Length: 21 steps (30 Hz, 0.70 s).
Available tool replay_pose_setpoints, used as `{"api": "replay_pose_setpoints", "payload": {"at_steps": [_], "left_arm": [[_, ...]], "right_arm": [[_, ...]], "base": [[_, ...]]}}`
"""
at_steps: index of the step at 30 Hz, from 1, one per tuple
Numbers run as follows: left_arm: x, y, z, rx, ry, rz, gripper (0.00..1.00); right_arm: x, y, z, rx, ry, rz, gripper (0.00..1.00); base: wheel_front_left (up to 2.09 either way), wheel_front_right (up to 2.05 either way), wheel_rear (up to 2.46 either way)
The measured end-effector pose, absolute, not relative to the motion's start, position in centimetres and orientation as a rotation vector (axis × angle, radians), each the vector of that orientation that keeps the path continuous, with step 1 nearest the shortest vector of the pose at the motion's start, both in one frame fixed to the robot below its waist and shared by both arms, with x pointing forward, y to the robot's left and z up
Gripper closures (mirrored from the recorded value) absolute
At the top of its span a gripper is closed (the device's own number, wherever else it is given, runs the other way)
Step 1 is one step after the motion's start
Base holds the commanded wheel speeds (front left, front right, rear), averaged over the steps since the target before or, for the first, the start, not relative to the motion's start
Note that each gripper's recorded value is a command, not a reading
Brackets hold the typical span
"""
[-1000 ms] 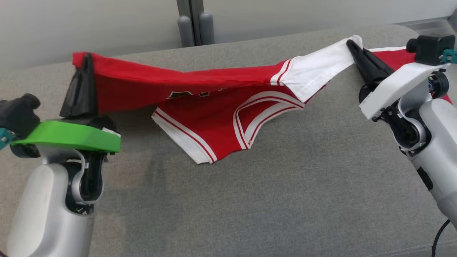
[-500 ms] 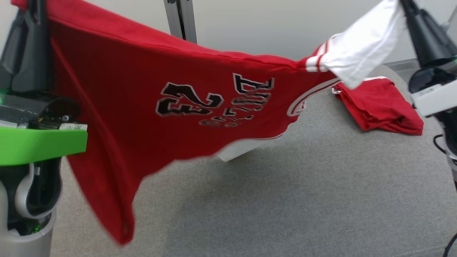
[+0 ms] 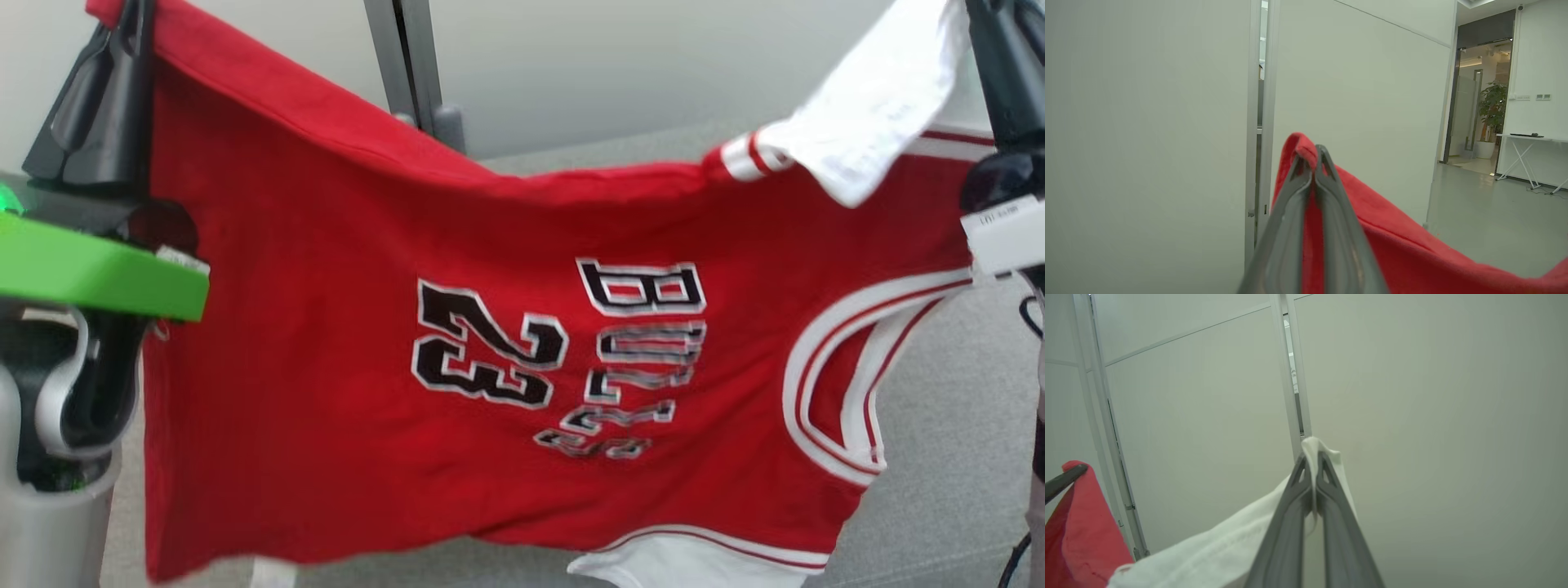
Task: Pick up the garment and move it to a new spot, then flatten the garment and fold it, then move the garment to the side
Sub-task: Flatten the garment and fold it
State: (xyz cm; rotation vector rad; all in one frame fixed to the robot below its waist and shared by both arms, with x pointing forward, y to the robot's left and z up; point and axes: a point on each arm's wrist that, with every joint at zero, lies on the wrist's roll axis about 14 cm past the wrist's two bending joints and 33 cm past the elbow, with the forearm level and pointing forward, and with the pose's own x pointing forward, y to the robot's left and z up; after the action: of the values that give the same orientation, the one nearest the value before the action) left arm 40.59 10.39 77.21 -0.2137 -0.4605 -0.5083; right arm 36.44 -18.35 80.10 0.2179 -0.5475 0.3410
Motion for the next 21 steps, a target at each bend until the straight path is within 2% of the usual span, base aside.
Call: {"api": "replay_pose_setpoints", "payload": {"at_steps": [6,10,18,21], "left_arm": [[47.6,11.1,73.4,-0.184,-0.323,-0.453,1.00],[53.2,12.3,72.7,-0.101,-0.298,-0.385,1.00],[62.6,13.7,74.3,-0.004,-0.396,-0.263,1.00],[64.9,13.6,74.5,-0.007,-0.448,-0.238,1.00]], "right_arm": [[43.3,-17.5,78.3,0.194,-0.468,0.308,1.00],[49.0,-15.8,78.0,0.159,-0.452,0.304,1.00],[58.6,-15.4,80.3,0.105,-0.522,0.214,1.00],[61.0,-15.7,80.9,0.043,-0.552,0.172,1.00]], "base": [[0.00,0.00,0.00],[0.00,0.00,0.00],[0.00,0.00,0.00],[0.00,0.00,0.00]]}}
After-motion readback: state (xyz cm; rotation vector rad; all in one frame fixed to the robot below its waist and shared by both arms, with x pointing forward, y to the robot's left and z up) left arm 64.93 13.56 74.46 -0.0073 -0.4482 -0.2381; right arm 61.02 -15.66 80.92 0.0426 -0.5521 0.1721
